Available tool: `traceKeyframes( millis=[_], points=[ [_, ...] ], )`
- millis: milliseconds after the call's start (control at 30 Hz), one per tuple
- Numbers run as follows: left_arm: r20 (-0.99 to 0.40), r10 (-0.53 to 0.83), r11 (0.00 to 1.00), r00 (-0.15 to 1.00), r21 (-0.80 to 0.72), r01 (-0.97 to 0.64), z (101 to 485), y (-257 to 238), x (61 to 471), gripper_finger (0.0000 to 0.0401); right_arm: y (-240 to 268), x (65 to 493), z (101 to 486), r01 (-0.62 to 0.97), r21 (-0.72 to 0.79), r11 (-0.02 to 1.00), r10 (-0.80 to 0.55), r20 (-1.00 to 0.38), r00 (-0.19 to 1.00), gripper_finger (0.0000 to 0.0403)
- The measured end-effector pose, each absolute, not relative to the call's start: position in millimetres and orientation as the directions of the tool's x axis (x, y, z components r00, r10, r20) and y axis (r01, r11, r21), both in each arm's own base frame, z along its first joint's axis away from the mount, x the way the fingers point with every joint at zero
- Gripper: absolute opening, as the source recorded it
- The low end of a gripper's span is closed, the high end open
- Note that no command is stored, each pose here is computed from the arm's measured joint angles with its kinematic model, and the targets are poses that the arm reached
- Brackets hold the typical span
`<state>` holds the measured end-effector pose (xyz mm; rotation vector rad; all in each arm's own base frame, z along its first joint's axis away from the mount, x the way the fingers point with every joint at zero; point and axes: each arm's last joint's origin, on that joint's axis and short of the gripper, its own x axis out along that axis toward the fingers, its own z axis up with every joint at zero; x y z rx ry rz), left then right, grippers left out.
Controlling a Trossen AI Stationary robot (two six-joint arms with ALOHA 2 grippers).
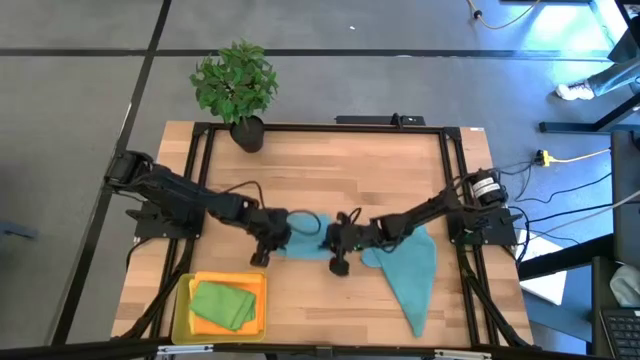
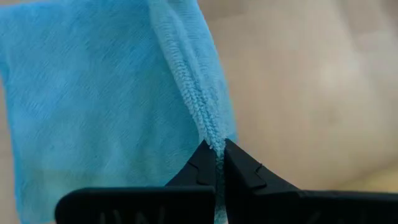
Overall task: Fold microfiber towels
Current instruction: Fold the top blue microfiber cloth
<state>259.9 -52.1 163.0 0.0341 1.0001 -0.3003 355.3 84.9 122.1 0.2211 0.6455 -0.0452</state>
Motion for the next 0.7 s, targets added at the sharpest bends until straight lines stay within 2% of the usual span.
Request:
traceKeyframes(
  millis=[100,200,267,367,433,500,700],
  points=[
    [-0.824,-0.254,0.948,0.506,-0.107,0.301,174.1,-72.8,262.2,0.0000,112.3,356.9,131.8,0.034,0.181,0.983,0.082,-0.594,0.800,0.0004],
    [-0.826,-0.243,0.930,0.508,-0.049,0.365,184.6,-86.3,263.3,0.0000,125.8,361.0,142.9,0.037,0.086,0.996,0.022,-0.602,0.798,0.0004],
    [-0.839,-0.178,0.934,0.513,0.021,0.358,186.4,-84.7,263.5,0.0000,122.6,364.6,148.2,0.096,-0.003,0.995,-0.077,-0.625,0.777,0.0004],
    [-0.856,0.032,0.957,0.517,0.176,0.232,183.7,-66.9,263.6,0.0000,106.9,368.3,152.1,0.207,-0.126,0.970,-0.238,-0.656,0.716,0.0004],
    [-0.864,0.113,0.962,0.491,0.219,0.164,177.9,-49.4,263.4,0.0000,88.5,371.4,151.3,0.263,-0.147,0.954,-0.292,-0.664,0.688,0.0004],
    [-0.870,0.136,0.968,0.473,0.219,0.123,169.7,-29.8,263.7,0.0000,66.1,374.0,145.9,0.320,-0.110,0.941,-0.307,-0.675,0.671,0.0004],
    [-0.885,0.073,0.990,0.459,0.118,0.071,140.6,18.6,266.7,0.0000,12.6,382.3,115.0,0.425,-0.064,0.903,-0.342,-0.707,0.619,0.0004]
  ],
)
